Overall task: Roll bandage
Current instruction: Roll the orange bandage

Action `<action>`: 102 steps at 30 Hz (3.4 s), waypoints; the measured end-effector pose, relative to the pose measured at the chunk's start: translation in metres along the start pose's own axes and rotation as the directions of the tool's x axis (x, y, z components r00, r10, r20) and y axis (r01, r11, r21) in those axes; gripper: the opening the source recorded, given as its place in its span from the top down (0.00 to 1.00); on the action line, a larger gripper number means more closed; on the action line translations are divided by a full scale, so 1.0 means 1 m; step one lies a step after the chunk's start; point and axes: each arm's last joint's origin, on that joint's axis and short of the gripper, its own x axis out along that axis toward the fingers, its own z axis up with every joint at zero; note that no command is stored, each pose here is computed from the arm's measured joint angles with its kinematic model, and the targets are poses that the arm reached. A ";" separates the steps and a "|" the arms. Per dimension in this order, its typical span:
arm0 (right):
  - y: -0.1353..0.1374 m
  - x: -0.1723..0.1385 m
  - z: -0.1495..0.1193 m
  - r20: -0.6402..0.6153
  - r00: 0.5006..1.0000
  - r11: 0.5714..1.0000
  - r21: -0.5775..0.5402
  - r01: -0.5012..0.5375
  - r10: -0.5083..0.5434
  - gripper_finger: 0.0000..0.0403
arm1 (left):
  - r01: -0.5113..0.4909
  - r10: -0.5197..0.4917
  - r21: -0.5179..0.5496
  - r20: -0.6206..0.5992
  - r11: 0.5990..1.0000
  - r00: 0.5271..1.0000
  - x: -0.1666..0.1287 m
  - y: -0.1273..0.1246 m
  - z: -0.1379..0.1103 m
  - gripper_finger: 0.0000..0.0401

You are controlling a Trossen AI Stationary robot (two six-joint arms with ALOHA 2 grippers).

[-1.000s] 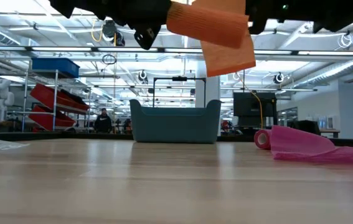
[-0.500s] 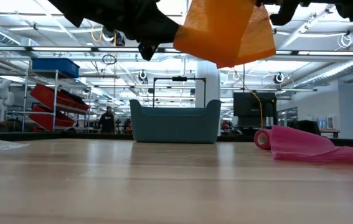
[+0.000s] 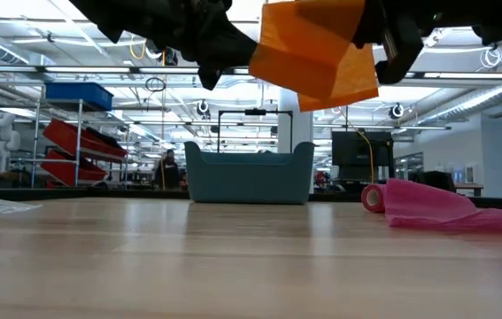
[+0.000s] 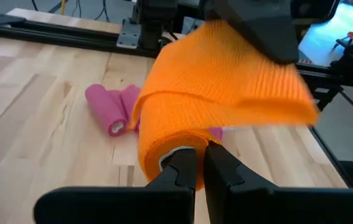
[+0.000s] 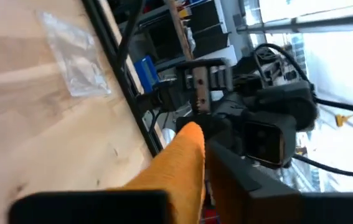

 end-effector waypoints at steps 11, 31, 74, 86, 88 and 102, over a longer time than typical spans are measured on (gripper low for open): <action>0.001 0.001 -0.002 -0.105 0.993 0.983 -0.181 0.032 -0.051 0.46 | -0.006 -0.001 0.072 0.094 0.997 0.996 -0.021 -0.004 0.020 0.98; -0.004 0.000 -0.001 -0.170 0.978 0.965 0.211 0.156 -0.121 0.36 | -0.134 0.065 0.281 0.240 0.950 0.969 -0.024 -0.009 0.033 0.98; -0.004 0.000 -0.017 -0.397 0.906 0.962 -0.270 0.037 -0.147 0.41 | -0.471 0.364 0.243 0.379 0.848 0.851 -0.046 -0.012 0.050 0.98; 0.011 -0.003 -0.033 -0.600 0.797 0.973 -0.220 -0.076 -0.073 0.41 | -0.453 0.296 0.233 0.497 0.860 0.816 -0.053 -0.018 0.063 0.98; 0.012 -0.004 -0.032 -0.610 0.788 0.990 -0.139 -0.003 -0.083 0.41 | -0.453 0.296 0.235 0.494 0.860 0.818 -0.053 -0.018 0.063 0.98; 0.034 -0.011 -0.049 -0.600 0.776 0.753 0.598 0.275 0.193 0.44 | -0.390 0.265 0.293 0.386 0.873 0.883 -0.048 -0.017 0.052 0.98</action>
